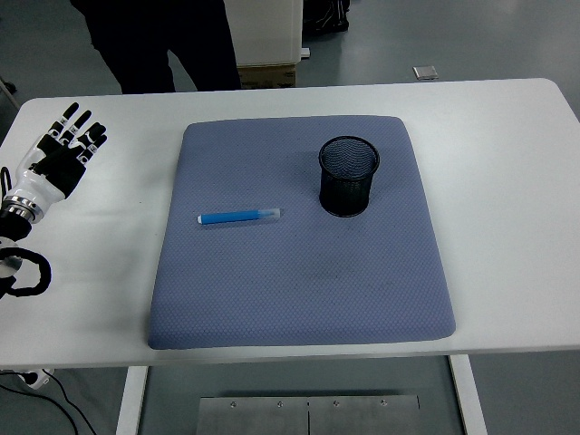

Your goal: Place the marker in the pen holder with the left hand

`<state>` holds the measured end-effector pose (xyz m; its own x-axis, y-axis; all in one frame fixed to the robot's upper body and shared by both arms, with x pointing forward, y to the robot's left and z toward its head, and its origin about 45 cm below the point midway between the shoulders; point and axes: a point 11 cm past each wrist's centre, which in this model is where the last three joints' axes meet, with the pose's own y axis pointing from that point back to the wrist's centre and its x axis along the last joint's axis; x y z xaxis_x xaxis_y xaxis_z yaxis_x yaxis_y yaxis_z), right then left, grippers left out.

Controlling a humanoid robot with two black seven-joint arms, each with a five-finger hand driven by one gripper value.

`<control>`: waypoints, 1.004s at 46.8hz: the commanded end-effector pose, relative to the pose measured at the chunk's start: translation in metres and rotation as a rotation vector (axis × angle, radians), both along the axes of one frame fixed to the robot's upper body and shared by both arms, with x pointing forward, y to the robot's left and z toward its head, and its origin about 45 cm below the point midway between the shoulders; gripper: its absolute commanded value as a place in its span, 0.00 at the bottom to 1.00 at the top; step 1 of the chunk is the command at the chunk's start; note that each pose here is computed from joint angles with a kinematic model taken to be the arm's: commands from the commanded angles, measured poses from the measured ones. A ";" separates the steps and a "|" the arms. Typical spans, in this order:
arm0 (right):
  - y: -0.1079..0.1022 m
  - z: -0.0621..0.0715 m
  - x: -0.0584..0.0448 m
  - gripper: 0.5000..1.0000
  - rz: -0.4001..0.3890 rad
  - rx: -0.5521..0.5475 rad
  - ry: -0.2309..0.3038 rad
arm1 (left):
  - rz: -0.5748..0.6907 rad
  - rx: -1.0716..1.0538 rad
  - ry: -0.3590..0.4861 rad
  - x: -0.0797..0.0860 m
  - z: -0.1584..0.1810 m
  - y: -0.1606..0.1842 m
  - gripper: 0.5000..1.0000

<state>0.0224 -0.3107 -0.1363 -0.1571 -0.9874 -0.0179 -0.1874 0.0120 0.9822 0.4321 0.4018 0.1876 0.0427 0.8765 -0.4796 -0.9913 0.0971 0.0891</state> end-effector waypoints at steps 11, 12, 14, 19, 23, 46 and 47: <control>0.000 0.000 0.000 1.00 0.000 0.002 0.000 | 0.019 0.012 0.016 0.000 -0.002 0.002 1.00; 0.000 0.000 0.000 1.00 0.000 0.000 0.000 | 0.017 0.013 0.016 0.000 -0.002 0.002 1.00; 0.000 0.000 0.000 1.00 0.000 0.002 0.000 | 0.013 0.012 0.012 0.001 0.000 0.002 1.00; 0.000 0.000 0.000 1.00 0.001 0.002 0.000 | 0.014 0.000 0.009 0.002 0.000 0.000 1.00; 0.000 0.000 0.000 1.00 0.001 0.000 0.000 | -0.016 -0.017 0.000 0.003 -0.001 -0.010 1.00; 0.000 0.000 0.000 1.00 0.000 0.000 0.000 | -0.060 -0.052 -0.006 0.006 -0.007 -0.035 1.00; 0.000 0.000 0.000 1.00 0.000 0.000 0.000 | -0.060 -0.048 -0.008 0.007 -0.006 -0.034 1.00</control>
<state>0.0225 -0.3107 -0.1363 -0.1568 -0.9875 -0.0182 -0.1876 0.0117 0.9822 0.4385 0.3662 0.1804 0.0965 0.8449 -0.5261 -0.9841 0.1600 0.0765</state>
